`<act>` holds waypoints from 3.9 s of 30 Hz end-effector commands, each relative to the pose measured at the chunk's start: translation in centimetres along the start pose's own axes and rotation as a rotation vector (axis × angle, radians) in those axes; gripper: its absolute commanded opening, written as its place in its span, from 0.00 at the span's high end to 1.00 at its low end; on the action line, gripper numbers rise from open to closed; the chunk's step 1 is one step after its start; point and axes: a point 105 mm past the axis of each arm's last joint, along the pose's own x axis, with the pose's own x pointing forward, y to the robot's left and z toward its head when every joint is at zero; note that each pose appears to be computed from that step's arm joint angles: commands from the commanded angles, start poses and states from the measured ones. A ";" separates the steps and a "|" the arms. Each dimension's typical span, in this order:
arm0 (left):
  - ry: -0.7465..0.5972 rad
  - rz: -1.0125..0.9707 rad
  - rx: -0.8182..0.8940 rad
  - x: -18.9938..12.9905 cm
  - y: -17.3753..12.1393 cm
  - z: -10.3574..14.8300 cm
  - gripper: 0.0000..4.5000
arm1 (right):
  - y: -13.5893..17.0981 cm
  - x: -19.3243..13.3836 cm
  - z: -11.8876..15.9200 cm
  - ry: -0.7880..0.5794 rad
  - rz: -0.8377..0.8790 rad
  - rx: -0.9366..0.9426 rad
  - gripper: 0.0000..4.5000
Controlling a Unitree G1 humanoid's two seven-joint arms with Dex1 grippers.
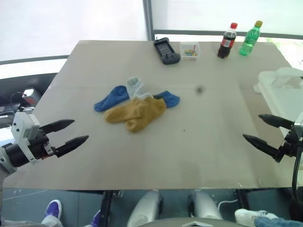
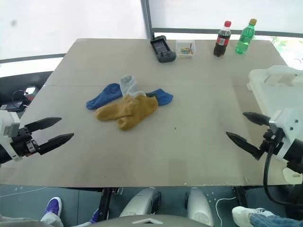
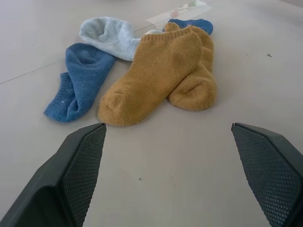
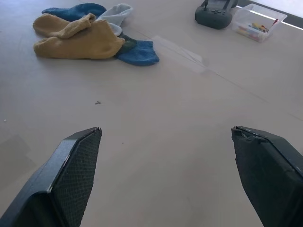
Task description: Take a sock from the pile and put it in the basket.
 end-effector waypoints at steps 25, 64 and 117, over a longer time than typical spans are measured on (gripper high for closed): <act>-0.067 0.002 -0.023 2.2 -0.5 1.5 0.00 | 1.1 1.4 2.3 -0.082 0.073 -0.053 0.00; 0.082 0.358 0.219 18.6 -5.4 3.5 0.00 | 5.3 5.7 2.8 -0.188 0.196 -0.103 0.00; 0.114 0.356 0.337 17.3 -5.1 2.5 0.70 | 5.5 6.1 2.5 -0.191 0.182 -0.083 0.00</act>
